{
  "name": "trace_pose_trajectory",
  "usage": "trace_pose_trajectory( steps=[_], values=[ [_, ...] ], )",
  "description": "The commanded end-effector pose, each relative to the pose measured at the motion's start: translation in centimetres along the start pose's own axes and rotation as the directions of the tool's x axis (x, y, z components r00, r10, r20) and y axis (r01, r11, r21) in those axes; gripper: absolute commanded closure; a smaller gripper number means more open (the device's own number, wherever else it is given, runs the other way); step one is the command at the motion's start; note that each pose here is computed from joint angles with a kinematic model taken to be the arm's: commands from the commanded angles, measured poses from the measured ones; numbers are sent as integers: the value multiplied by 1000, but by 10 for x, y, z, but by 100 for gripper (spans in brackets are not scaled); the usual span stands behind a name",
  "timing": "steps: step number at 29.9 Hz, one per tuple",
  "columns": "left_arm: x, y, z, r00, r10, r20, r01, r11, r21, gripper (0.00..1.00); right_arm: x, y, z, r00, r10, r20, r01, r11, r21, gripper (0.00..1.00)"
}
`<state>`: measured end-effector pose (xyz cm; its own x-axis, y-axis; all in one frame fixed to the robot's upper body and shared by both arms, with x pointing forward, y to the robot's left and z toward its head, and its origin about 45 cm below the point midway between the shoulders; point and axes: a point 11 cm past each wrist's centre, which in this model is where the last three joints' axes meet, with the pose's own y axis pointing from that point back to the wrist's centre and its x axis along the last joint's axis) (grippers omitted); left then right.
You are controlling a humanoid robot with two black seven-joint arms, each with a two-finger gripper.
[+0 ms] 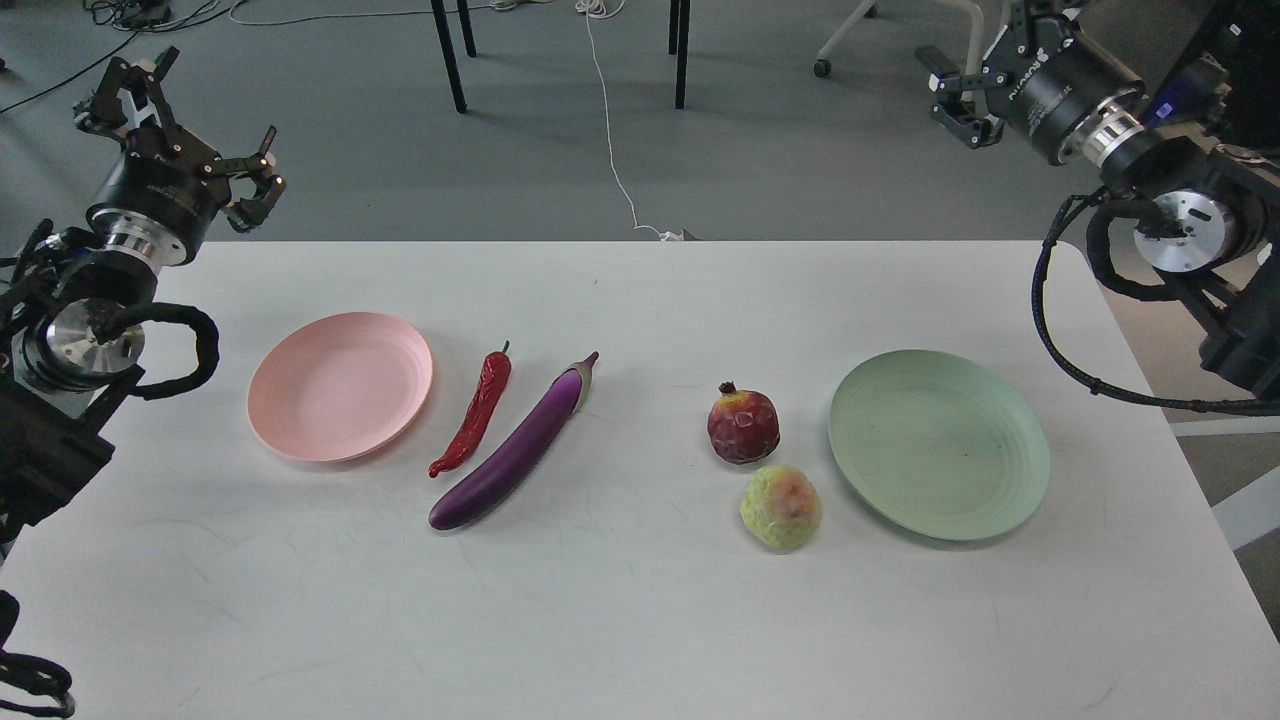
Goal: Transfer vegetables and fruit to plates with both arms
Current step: 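Move the right gripper toward the red-brown peach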
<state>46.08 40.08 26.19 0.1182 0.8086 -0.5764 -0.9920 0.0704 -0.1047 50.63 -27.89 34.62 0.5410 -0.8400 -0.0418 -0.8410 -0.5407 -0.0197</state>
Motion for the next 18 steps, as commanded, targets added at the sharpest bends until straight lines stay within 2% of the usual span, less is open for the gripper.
trace_pose_trajectory(
  steps=[1, 5, 8, 12, 18],
  values=[
    [1, 1, 1, 1000, 3, 1, -3, 1000, -3, 2, -31, -18, -9, 959, -156, -237, 121, 980, -156, 1],
    [1, 1, 2, 1000, 2, -2, -2, 1000, -7, 2, -55, -30, -8, 869, -293, -399, 183, 939, -292, 2],
    [1, 0, 1, 1000, 0, -3, 0, 1000, -7, 2, -76, -36, -2, 758, -419, -499, 220, 886, -409, 2],
    [-1, 0, 0, 1000, -9, -8, 9, 1000, -5, 2, -108, -44, 13, 538, -598, -595, 235, 783, -575, 2],
    [-4, -1, -8, 1000, -15, -5, 15, 1000, 17, 2, -149, -29, 61, 232, -809, -540, 236, 586, -775, 5]
  ],
)
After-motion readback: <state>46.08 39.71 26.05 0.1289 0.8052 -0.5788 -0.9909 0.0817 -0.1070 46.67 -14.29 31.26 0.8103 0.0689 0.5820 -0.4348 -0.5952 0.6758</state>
